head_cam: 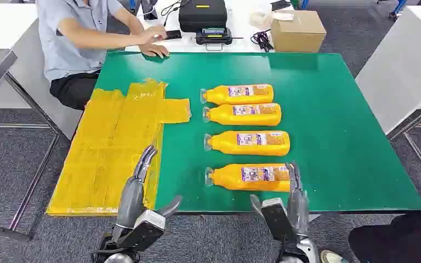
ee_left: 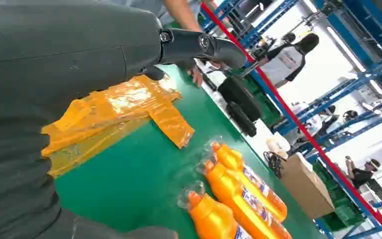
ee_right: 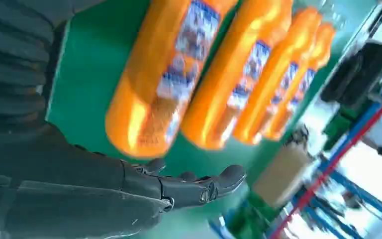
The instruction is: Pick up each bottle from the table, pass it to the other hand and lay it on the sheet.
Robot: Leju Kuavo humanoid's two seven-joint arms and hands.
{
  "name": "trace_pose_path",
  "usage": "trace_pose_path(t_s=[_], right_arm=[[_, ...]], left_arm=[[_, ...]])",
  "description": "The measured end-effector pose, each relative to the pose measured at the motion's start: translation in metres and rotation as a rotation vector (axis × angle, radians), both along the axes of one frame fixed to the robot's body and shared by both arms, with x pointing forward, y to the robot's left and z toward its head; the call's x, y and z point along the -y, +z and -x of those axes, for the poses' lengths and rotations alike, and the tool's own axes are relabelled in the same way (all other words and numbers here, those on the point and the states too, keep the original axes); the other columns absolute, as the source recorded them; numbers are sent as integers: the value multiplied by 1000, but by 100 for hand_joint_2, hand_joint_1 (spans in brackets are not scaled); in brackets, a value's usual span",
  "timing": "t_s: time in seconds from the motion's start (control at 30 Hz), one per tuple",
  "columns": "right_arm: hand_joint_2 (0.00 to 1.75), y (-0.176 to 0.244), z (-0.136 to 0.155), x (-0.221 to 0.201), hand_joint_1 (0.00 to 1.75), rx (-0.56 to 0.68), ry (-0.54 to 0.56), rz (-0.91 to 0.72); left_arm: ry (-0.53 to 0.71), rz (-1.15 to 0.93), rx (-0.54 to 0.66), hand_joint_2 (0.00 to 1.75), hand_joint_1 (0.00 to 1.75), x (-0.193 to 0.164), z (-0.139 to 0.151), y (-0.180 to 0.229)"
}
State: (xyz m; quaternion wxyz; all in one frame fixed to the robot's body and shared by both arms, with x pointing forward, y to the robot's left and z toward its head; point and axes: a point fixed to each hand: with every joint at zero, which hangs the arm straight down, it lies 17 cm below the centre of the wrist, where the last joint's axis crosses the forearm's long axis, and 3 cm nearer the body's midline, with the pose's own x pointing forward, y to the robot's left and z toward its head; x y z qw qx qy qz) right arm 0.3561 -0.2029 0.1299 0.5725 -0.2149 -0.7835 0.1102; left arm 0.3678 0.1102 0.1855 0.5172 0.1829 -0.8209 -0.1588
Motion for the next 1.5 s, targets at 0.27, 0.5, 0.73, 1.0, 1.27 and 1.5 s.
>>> trace_pose_path(t_s=[0.27, 0.5, 0.73, 1.0, 1.27, 1.5], right_arm=[[0, 11, -1, 4, 0, 18, -13, 0], [175, 24, -2, -5, 0, 56, -17, 200], [175, 25, -7, -4, 0, 54, -137, 600], [175, 12, -23, 13, 0, 9, -140, 767], [175, -7, -49, 36, 0, -63, -114, 854], [175, -19, -61, 52, 0, -100, -109, 868]], left_arm=[[-1, 5, 9, 175, 0, 1, -2, 4], [-17, 22, 9, 175, 0, 6, -6, 7], [-59, 29, -10, 175, 0, 15, -11, 5], [-85, 37, -30, 175, 0, 22, -13, 0], [-119, 42, -33, 175, 0, 32, -10, -1], [-138, 45, -32, 175, 0, 38, -9, 0]])
